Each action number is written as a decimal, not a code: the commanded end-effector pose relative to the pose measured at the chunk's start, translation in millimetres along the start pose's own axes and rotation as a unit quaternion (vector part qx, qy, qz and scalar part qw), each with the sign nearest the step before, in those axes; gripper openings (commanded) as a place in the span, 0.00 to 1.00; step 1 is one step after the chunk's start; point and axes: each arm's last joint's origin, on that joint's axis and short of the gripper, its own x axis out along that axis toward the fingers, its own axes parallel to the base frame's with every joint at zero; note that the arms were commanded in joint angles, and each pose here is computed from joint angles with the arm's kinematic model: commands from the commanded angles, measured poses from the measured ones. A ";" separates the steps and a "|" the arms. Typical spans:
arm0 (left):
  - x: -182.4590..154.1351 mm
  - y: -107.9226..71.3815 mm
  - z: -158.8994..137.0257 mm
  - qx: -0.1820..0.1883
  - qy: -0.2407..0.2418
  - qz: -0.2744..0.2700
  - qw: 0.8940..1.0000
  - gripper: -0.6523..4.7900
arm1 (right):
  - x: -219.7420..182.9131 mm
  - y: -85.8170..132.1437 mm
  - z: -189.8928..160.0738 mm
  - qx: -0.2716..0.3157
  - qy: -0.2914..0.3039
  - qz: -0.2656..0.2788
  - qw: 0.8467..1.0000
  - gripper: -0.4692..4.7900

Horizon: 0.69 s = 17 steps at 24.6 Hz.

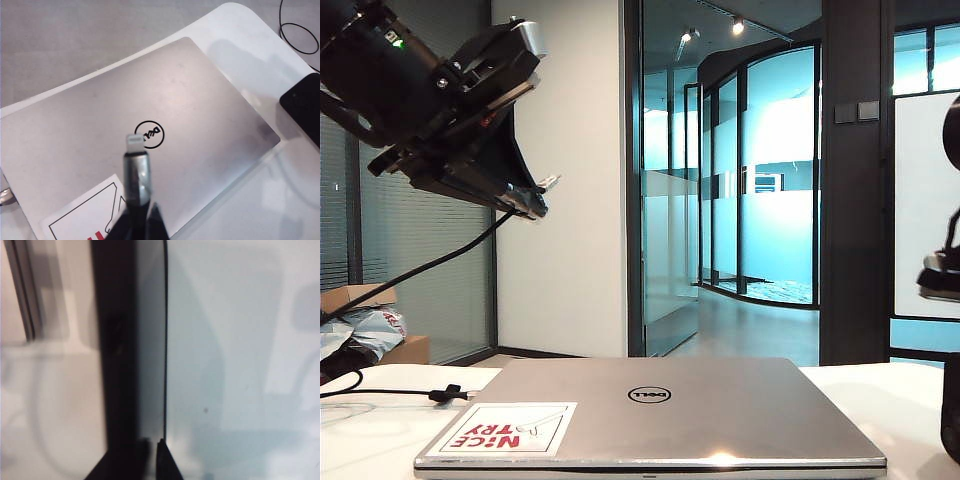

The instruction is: Pick up the charging cable and the phone, plug the charging cable into the charging port on the phone, and finally place them back on the table.

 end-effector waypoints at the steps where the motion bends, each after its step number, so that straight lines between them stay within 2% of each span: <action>1: -1.1 -0.3 2.7 0.003 -0.009 -0.002 1.000 0.11 | -0.2 0.2 1.1 -0.003 -0.007 -0.006 1.000 0.28; 8: -1.0 -0.2 2.5 0.003 -0.008 -0.002 1.000 0.11 | 18.0 -0.5 6.2 -0.013 0.008 -0.022 1.000 0.28; 9: -1.0 -0.3 2.5 0.003 -0.008 -0.002 1.000 0.11 | 20.9 -0.6 6.4 -0.012 0.013 -0.023 1.000 0.26; 11: -1.0 -0.2 1.8 0.002 -0.005 -0.002 1.000 0.11 | 23.1 -0.7 6.3 -0.012 0.018 -0.022 1.000 0.11; 12: -0.8 -1.3 0.6 0.003 0.002 -0.004 1.000 0.11 | 22.0 -0.5 6.7 -0.012 0.017 -0.022 1.000 0.07; 15: 0.3 -8.8 -4.3 0.008 0.024 -0.015 1.000 0.11 | 9.9 2.6 13.0 -0.011 0.020 -0.012 1.000 0.07; 17: 2.2 -19.9 -8.8 0.011 0.037 -0.032 0.999 0.11 | -5.0 8.1 24.1 -0.013 -0.008 0.033 0.999 0.07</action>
